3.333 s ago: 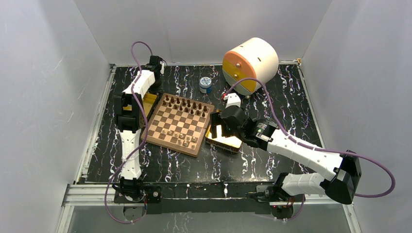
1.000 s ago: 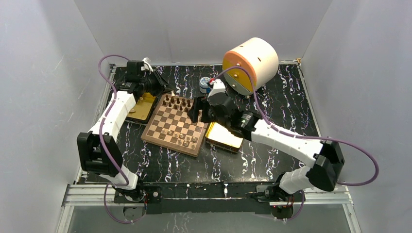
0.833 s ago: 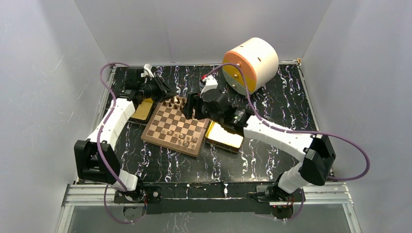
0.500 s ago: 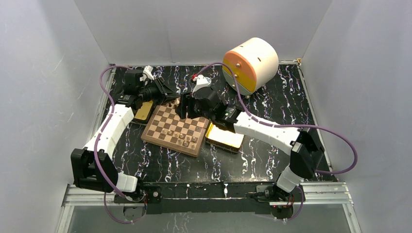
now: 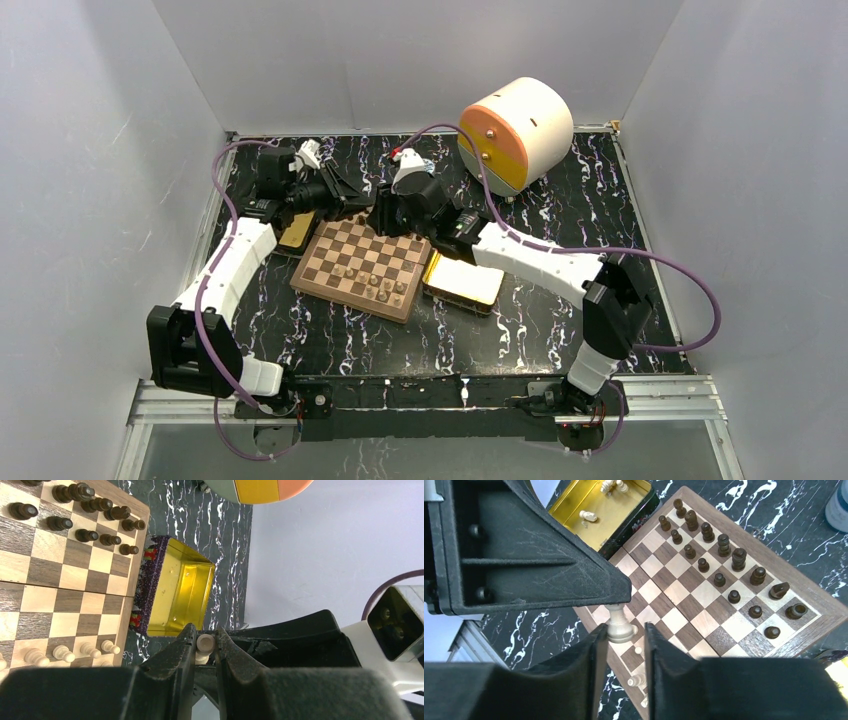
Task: Set up the chess pieces on the board
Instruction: Place the chess piece on the chessboard.
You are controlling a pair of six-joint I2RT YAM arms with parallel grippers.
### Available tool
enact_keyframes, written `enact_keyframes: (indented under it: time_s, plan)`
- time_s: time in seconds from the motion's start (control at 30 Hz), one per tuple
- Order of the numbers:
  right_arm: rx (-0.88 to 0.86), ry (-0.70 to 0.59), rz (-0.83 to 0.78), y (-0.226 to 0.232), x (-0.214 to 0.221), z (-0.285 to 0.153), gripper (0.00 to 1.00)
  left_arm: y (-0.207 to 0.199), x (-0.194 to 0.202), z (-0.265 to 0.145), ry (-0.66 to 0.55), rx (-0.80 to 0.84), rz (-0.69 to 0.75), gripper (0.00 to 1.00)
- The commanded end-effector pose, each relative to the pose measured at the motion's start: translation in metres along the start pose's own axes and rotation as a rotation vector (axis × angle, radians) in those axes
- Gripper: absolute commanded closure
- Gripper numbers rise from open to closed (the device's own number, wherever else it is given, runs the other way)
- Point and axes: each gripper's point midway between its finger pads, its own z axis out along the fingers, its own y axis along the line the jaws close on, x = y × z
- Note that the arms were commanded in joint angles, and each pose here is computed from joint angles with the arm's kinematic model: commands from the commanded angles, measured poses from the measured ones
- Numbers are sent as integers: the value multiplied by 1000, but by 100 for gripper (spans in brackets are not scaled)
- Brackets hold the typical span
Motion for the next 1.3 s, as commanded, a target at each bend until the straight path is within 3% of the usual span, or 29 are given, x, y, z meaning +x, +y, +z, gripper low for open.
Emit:
enact_keyframes:
  time_s: [0.0, 0.13, 0.3, 0.67, 0.97, 1.27]
  plan:
    - [-54, -115, -62, 10, -39, -8, 68, -13, 20, -11, 65, 69, 15, 98]
    - [-104, -146, -141, 7, -40, -16, 83, -5, 35, -11, 132, 57, 37, 98]
    - [-145, -162, -248, 2, -36, -26, 89, 1, 52, -12, 222, 75, 40, 98]
    - [-241, -155, -348, 3, -21, -39, 93, 3, 66, -16, 301, 77, 58, 100]
    - [-256, -158, -348, 2, -16, -46, 96, 5, 70, -18, 322, 65, 62, 83]
    - [-268, -153, -345, 3, -14, -48, 96, 4, 70, -18, 327, 67, 57, 76]
